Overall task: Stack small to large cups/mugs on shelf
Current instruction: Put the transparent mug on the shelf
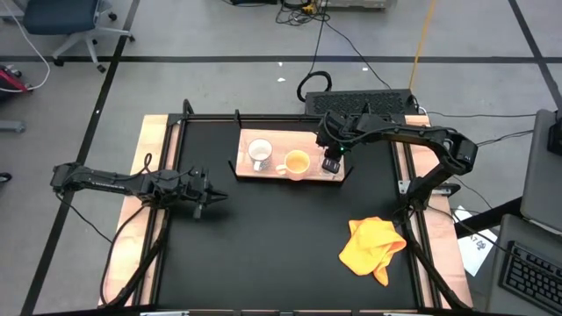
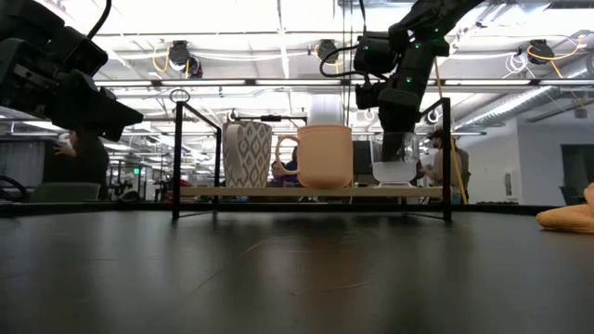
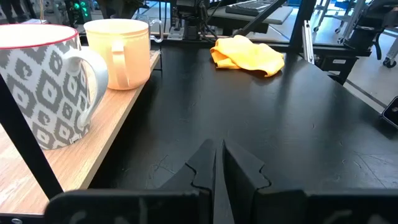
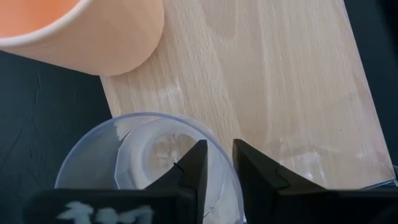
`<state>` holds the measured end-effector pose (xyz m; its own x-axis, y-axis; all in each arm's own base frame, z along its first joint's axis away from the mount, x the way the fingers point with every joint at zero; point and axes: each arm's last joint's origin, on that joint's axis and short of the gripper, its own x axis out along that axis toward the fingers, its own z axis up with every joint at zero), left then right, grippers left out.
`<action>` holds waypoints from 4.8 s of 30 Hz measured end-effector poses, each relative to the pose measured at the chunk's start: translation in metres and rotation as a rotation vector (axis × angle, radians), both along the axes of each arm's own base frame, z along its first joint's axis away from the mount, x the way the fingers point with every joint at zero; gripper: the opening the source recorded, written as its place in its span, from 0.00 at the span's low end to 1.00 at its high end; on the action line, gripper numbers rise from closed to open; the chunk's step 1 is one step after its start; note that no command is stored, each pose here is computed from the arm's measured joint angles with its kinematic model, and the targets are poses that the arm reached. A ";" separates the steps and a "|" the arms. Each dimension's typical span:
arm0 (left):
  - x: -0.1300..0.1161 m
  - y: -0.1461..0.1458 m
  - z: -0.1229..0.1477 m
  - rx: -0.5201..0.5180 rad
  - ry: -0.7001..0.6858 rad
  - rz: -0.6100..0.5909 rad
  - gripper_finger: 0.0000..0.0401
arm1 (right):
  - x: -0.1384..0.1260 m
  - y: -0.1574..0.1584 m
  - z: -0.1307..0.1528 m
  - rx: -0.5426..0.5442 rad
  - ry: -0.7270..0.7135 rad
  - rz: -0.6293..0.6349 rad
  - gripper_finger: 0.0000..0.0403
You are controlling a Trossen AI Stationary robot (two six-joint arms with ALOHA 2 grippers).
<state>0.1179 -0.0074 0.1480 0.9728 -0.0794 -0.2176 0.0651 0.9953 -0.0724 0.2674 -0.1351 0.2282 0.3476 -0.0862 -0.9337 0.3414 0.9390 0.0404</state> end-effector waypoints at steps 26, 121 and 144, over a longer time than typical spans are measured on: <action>0.000 0.000 0.000 -0.005 0.000 0.001 0.08 | 0.001 -0.001 0.001 0.000 -0.012 -0.074 0.00; 0.000 0.000 0.000 -0.011 0.001 0.002 0.08 | 0.008 0.028 -0.005 -0.086 0.088 0.029 0.00; 0.000 0.000 0.000 -0.011 0.001 0.002 0.08 | 0.008 0.028 -0.007 -0.083 0.092 0.029 0.04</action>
